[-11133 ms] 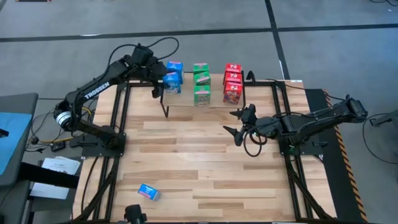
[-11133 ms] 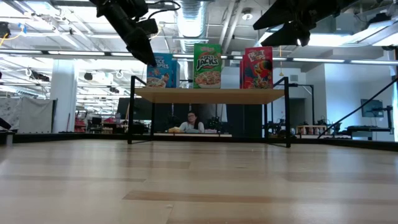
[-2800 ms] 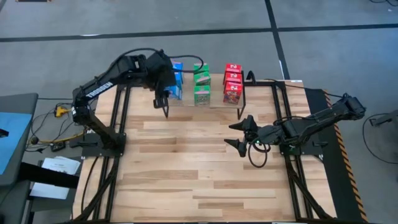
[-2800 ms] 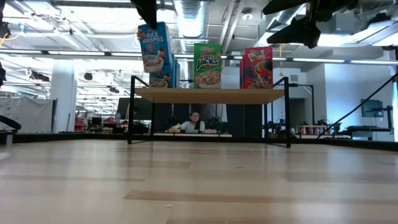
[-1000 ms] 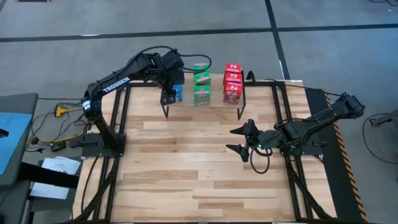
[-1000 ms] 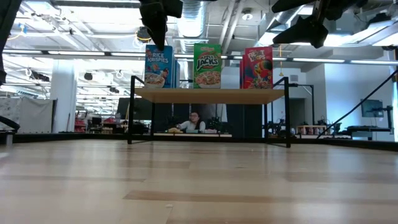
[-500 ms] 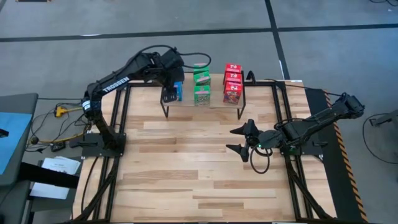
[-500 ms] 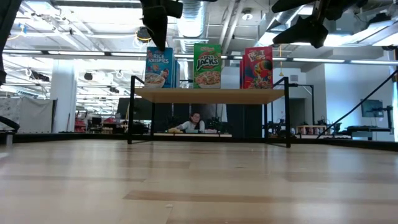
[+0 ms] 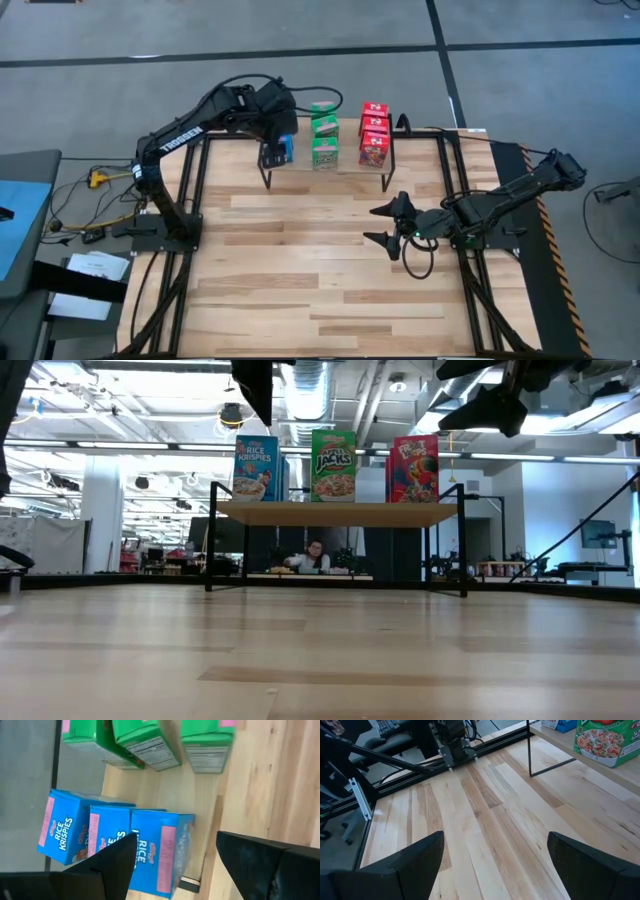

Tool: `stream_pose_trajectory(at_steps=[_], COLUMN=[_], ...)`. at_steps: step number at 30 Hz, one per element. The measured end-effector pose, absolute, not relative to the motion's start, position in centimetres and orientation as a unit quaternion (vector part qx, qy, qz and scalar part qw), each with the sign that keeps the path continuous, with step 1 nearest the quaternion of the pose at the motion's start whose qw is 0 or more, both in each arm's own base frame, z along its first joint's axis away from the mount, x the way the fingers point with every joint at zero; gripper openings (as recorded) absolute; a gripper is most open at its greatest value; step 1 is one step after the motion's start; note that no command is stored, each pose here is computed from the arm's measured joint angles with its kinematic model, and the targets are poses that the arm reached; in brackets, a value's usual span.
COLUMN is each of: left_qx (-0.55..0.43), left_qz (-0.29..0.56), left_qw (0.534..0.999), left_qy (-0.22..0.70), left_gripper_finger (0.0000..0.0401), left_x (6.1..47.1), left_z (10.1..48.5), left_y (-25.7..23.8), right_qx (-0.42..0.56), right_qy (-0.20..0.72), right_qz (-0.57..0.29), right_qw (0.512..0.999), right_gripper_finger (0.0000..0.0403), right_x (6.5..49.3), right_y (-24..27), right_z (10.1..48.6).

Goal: Stack cereal on shelf
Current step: Adjust the green cereal box on the shelf

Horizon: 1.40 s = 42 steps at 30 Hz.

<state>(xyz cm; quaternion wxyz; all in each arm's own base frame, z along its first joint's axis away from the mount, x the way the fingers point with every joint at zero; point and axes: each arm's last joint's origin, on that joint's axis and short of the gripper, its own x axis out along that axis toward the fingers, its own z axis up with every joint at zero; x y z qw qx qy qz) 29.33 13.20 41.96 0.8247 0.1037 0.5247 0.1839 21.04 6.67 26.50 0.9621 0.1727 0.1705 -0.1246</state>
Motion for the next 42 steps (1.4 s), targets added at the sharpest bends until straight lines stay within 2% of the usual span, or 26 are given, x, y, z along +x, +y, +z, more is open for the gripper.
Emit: stream_pose_trajectory(at_steps=[11,18,24,30,34,42], left_qx=[0.112,0.07,0.074,0.071,0.075,0.082], left_qz=[0.164,0.088,0.044,0.024,0.02,0.011], left_qw=[0.853,0.87,0.853,0.837,0.851,0.912], left_qy=[0.482,0.48,0.515,0.543,0.519,0.401], left_gripper_finger=[0.0262,0.0263,0.0263,0.0263,0.0263,0.0263], left_x=[29.1,29.8,30.7,31.6,31.9,33.8], left_z=[45.1,44.6,42.5,38.4,35.2,31.3], left_y=[10.1,7.2,4.7,2.8,2.1,1.6], right_qx=[0.182,0.184,0.182,0.168,0.169,0.169], right_qy=[0.154,0.152,0.152,0.154,0.152,0.153], right_qz=[-0.122,-0.136,-0.144,-0.142,-0.141,-0.14], right_qw=[0.963,0.962,0.961,0.963,0.964,0.964], right_gripper_finger=[0.0379,0.0379,0.0379,0.0379,0.0379,0.0379], right_x=[21.2,21.4,21.5,21.4,21.4,21.4], right_y=[6.7,6.1,5.7,5.7,5.7,5.7], right_z=[26.8,26.8,26.8,26.8,26.9,26.9])
